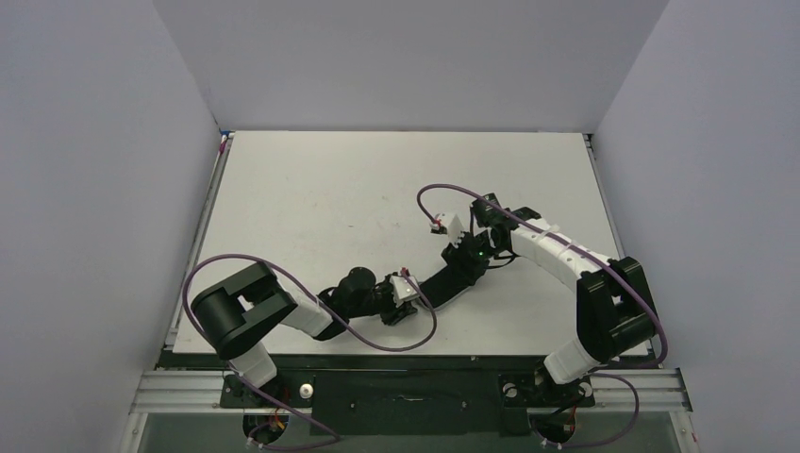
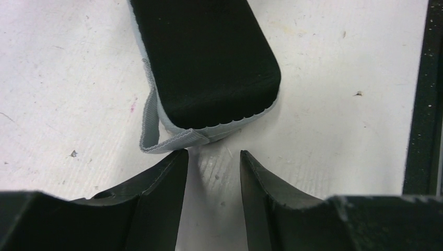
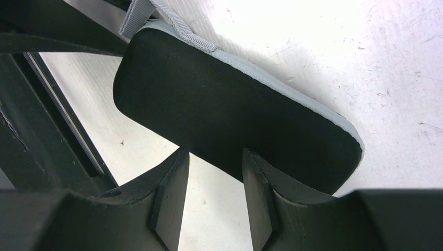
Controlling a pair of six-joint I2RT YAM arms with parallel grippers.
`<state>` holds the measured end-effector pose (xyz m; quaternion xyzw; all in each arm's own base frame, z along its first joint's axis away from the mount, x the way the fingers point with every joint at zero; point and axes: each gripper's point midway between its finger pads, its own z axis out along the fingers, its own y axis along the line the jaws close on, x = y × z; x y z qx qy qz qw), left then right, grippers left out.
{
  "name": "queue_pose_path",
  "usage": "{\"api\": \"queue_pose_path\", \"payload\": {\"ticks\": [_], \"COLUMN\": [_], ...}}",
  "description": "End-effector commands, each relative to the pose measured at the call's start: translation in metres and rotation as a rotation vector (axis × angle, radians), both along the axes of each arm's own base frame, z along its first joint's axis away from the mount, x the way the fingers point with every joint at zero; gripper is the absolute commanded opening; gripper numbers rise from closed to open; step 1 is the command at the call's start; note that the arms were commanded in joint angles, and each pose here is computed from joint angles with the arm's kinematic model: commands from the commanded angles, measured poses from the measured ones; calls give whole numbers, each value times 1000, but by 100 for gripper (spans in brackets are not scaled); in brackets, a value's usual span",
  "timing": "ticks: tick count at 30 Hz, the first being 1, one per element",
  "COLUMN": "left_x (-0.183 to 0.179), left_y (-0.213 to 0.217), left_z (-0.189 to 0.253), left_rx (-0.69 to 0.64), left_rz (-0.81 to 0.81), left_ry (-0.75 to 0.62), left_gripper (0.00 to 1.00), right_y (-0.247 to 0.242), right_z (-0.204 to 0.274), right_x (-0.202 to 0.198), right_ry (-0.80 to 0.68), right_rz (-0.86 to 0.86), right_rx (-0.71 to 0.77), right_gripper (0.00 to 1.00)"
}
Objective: Open the umbrella
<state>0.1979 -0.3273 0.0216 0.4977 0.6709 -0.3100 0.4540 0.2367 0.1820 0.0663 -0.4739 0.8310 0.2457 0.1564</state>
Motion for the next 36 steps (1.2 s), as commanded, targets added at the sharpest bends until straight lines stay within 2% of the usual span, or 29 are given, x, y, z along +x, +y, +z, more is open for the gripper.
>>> {"api": "queue_pose_path", "payload": {"ticks": [1,7,11,13,18,20,24,29,31,32,34,36], "left_x": [20,34,27,21,12,11,13,11,13,15,19,22], "left_y": [-14,-18,-22,-24,-23,-20,-15,-15,-15,-13,-10,-7], "left_z": [30,28,24,23,20,20,20,26,26,26,24,22], "left_rx": [-79,-81,-83,-87,-69,-64,-58,-77,-83,-86,-84,-80], "left_rz": [-2,15,-42,-79,-127,-123,-76,-15,15,25,32,32], "left_ry": [-101,-124,-120,-112,-101,-106,-109,-61,-23,-15,-16,-15], "left_gripper": [39,40,38,34,5,0,0,0,0,0,0,0], "right_y": [-24,-24,-25,-26,-28,-29,-29,-26,-24,-24,-31,-37], "right_z": [-26,-25,-26,-26,-29,-31,-33,-32,-23,-14,0,13], "right_x": [-22,-25,-24,-23,-18,-15,-6,2,-4,-4,-12,-11], "right_ry": [109,114,113,114,108,103,92,70,74,39,17,-68], "right_rz": [18,39,41,39,19,2,-66,-117,-78,-32,46,158], "right_rx": [-113,-109,-112,-115,-128,-136,-151,-140,-87,-56,0,9], "right_gripper": [39,39,39,38,36,34,30,30,41,57,72,79]}}
